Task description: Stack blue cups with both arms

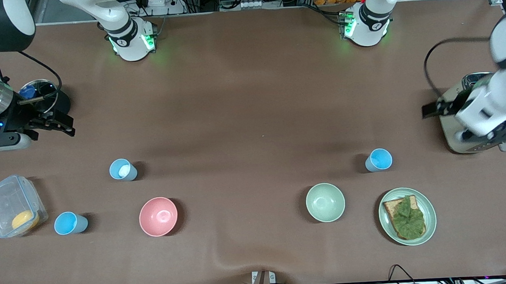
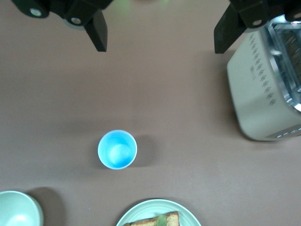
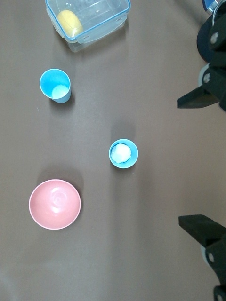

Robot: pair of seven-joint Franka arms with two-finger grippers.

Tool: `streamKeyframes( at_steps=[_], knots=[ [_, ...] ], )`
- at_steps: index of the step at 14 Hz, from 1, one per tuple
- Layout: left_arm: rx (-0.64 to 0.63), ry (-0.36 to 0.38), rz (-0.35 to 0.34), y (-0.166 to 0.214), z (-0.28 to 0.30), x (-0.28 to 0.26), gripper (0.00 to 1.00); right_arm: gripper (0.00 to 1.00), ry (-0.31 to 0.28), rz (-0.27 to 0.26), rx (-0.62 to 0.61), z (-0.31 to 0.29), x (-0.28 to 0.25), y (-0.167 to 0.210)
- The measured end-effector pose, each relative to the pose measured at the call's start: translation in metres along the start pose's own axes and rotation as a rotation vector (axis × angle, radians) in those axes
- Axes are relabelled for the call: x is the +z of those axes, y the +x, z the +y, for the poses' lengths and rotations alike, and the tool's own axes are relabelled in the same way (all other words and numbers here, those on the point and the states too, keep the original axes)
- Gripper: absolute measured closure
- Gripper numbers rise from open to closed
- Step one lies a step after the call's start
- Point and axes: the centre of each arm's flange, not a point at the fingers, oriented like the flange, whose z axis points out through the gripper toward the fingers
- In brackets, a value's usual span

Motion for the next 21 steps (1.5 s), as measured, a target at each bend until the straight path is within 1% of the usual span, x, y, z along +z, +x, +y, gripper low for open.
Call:
streamKeyframes(
  at_steps=[2,3,6,8,9,11,13,14,16,18,19,21],
  knots=[
    [-0.011,-0.002,-0.005,0.005,-0.003,0.026,0.0,0.0,0.0,-0.005,-0.002,-0.001,0.003,0.001],
    [-0.021,-0.004,0.001,0.005,-0.008,0.028,0.0,0.0,0.0,-0.009,-0.004,-0.003,0.005,0.002],
    [-0.047,-0.006,0.049,0.003,-0.016,0.014,0.0,0.0,0.0,-0.023,-0.011,-0.006,0.012,0.004],
    [-0.049,-0.008,0.074,0.008,-0.012,0.023,0.0,0.0,-0.001,-0.027,-0.011,-0.006,0.014,0.005],
    [-0.047,-0.009,0.073,0.013,-0.009,0.039,0.0,0.0,-0.001,-0.029,-0.011,-0.007,0.015,0.005],
    [-0.041,-0.013,0.052,0.028,-0.007,0.092,0.0,0.0,-0.001,-0.043,-0.025,-0.014,0.022,0.006],
    [-0.022,0.015,0.056,0.045,-0.009,0.146,0.0,0.0,-0.003,-0.084,-0.08,-0.049,0.041,0.007],
    [-0.014,0.022,0.061,0.051,-0.008,0.164,0.0,0.0,-0.007,-0.103,-0.091,-0.072,0.056,0.007],
    [-0.009,0.021,0.068,0.057,-0.007,0.181,0.0,0.0,-0.021,-0.128,-0.043,-0.117,0.082,0.006],
    [-0.004,0.018,0.094,0.061,-0.004,0.185,0.0,0.0,-0.048,-0.15,-0.015,-0.156,0.104,0.002],
    [0.0,0.016,0.103,0.063,-0.002,0.189,0.0,0.0,-0.068,-0.151,-0.019,-0.169,0.116,0.001],
    [0.006,0.012,0.111,0.067,0.002,0.199,0.0,0.0,-0.113,-0.117,-0.033,-0.171,0.15,0.005]
  ],
)
